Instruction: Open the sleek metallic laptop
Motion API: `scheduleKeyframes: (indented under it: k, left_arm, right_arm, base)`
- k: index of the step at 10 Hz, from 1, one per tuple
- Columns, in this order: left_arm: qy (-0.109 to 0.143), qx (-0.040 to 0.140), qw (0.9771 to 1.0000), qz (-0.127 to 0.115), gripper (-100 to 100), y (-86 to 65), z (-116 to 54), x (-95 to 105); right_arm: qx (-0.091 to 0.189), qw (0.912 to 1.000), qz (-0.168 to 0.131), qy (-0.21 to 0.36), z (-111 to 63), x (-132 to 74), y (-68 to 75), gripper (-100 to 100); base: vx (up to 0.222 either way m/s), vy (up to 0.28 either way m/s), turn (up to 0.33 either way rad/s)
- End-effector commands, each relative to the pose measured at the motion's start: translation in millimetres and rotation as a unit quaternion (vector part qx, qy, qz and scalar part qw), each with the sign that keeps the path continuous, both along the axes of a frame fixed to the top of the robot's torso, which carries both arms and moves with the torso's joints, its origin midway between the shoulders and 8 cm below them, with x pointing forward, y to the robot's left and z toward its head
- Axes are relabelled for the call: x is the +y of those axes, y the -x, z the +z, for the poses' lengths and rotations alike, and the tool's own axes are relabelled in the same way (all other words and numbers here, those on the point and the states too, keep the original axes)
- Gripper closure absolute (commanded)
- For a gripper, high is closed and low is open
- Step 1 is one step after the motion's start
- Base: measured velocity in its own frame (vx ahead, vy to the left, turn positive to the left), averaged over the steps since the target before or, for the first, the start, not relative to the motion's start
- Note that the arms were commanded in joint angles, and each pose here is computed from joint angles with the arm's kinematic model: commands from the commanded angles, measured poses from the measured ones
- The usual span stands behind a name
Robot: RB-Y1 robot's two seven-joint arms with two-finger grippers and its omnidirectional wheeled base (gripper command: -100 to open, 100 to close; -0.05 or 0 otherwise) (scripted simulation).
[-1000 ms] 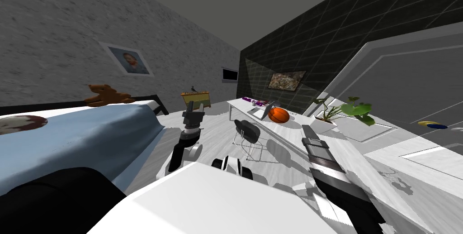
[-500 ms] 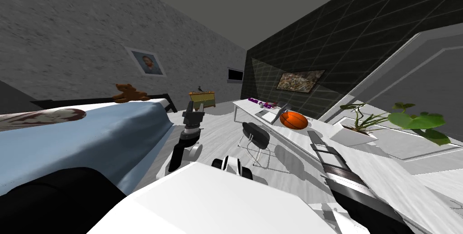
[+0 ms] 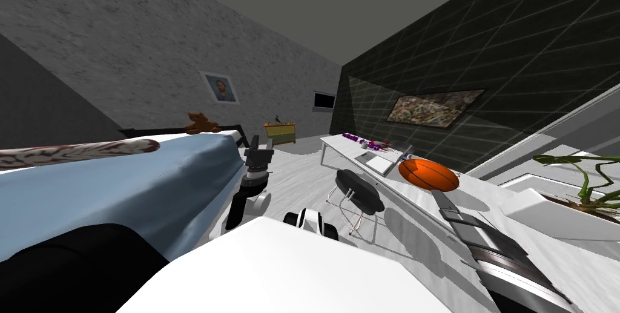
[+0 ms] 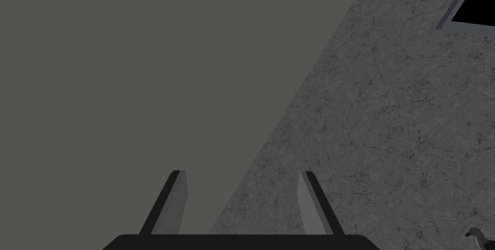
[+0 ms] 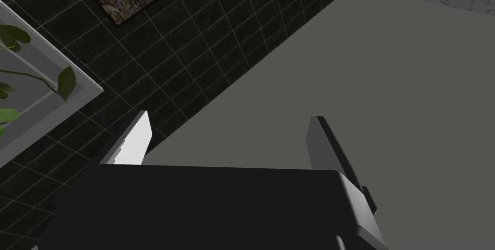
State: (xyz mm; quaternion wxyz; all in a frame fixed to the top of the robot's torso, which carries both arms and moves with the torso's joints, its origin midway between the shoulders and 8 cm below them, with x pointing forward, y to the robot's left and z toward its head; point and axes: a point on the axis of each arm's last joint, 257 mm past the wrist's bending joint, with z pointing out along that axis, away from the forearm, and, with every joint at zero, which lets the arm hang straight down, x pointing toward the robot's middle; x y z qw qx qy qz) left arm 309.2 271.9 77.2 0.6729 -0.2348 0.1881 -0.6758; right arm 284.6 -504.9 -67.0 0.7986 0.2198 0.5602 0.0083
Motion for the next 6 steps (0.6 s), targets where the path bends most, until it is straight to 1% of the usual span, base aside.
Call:
scheduleKeyframes:
  k: [1,2,3,4,5,6]
  left_arm:
    - [0.000,0.000,1.0000,0.000,0,0.0,0.0,0.1]
    - [0.000,0.000,1.0000,0.000,0,0.0,0.0,0.0]
    - [0.000,0.000,1.0000,0.000,0,0.0,0.0,0.1]
    - [0.000,0.000,1.0000,0.000,0,0.0,0.0,0.0]
    - [0.000,0.000,1.0000,0.000,0,0.0,0.0,0.1]
    - [0.000,0.000,1.0000,0.000,0,0.0,0.0,0.0]
  right_arm:
    - [0.048,0.9960,-0.058,0.048,-13.0,-35,20.8,-100]
    - [0.049,0.9958,-0.058,0.051,-13.0,-35,20.8,-100]
    - [0.079,0.9895,-0.092,0.078,-20.1,-55,36.4,-100]
    - [0.080,0.9895,-0.092,0.078,-20.1,-55,36.4,-100]
    - [0.110,0.9806,-0.125,0.103,-26.7,-76,53.6,-100]
    - [0.111,0.9803,-0.125,0.105,-26.7,-76,53.6,-100]
  base:
    - [0.058,0.084,0.188]
    - [0.061,0.061,0.081]
    - [0.093,0.058,0.157]
    - [0.074,0.044,0.092]
    - [0.083,0.066,0.185]
    - [0.082,0.046,0.105]
